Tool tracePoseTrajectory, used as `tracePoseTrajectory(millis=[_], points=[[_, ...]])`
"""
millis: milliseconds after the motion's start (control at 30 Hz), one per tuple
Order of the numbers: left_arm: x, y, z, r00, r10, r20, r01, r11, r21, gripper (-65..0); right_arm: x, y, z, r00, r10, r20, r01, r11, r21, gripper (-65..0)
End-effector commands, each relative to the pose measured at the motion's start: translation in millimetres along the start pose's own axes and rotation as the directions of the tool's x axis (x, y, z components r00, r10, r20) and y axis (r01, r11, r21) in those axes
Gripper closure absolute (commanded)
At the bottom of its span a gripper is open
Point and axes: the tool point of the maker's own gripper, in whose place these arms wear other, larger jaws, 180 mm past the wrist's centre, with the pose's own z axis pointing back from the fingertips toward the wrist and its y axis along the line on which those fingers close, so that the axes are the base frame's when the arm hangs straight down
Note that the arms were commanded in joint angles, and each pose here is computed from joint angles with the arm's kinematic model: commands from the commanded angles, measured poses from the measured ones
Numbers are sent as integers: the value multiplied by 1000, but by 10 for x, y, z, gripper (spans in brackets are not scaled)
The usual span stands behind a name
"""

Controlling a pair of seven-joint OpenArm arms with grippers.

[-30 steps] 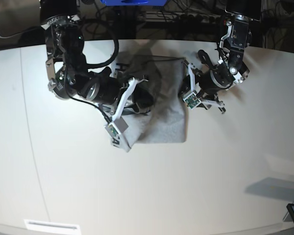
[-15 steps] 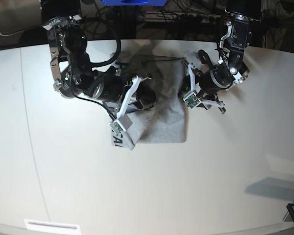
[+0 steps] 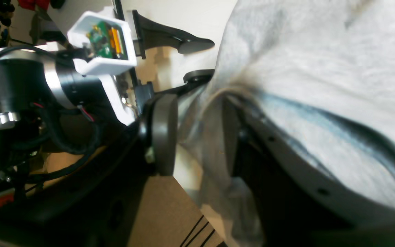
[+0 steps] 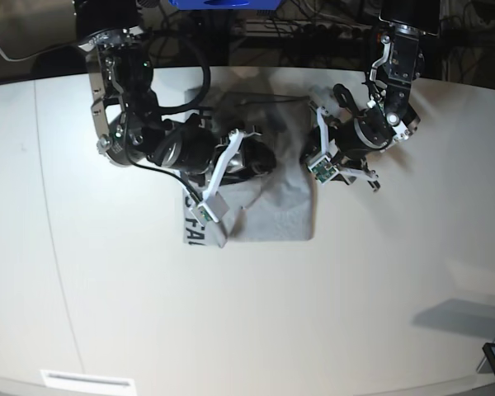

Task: Fold the T-shirt properly
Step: 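Lift and flip the shirt over with both grippers, printed side up, then tuck and smooth the shirt's loose fabric with the right gripper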

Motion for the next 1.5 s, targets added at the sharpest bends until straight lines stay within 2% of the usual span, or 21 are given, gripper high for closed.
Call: tracePoseTrajectory(millis=[0,167,300,433,500,600,733,900,1233,1367,1467], points=[[-405,27,52,982,-58,-178,59,998,2,-232,164,88,25,999,29,43,-30,999,28,-232],[-448,82,84,979,-66,-191,69,998,9,-232,182,390,-43,996,84,3,-83,988,131,-247],[-581,262,198,978,-15,-207,29,998,63,-232,264,469,-11,993,122,4,-121,981,149,-244],[-731,486,344,972,29,-234,3,991,134,-232,458,100,289,989,124,75,-127,991,33,-242],[-891,566,466,963,44,-267,-1,987,159,-232,476,-223,488,990,100,98,-95,994,-55,-242],[-1080,643,604,949,54,-311,3,984,179,-232,399,-488,713,991,69,119,-53,990,-132,-247],[-1220,744,724,938,71,-341,0,979,206,-232,234,-610,774,994,18,112,0,987,-161,-251],[-1376,798,865,925,112,-363,-22,970,242,-232,154,-601,750,995,0,101,16,988,-154,-251],[-1459,719,886,918,118,-379,-30,973,229,-232,104,-675,720,996,-22,84,35,986,-162,-251],[-1460,723,889,917,117,-380,-29,973,229,-232,134,-778,754,996,2,93,17,979,-205,-251],[-1456,729,888,918,117,-379,-29,973,230,-232,59,-815,685,998,30,53,-16,972,-235,-252]])
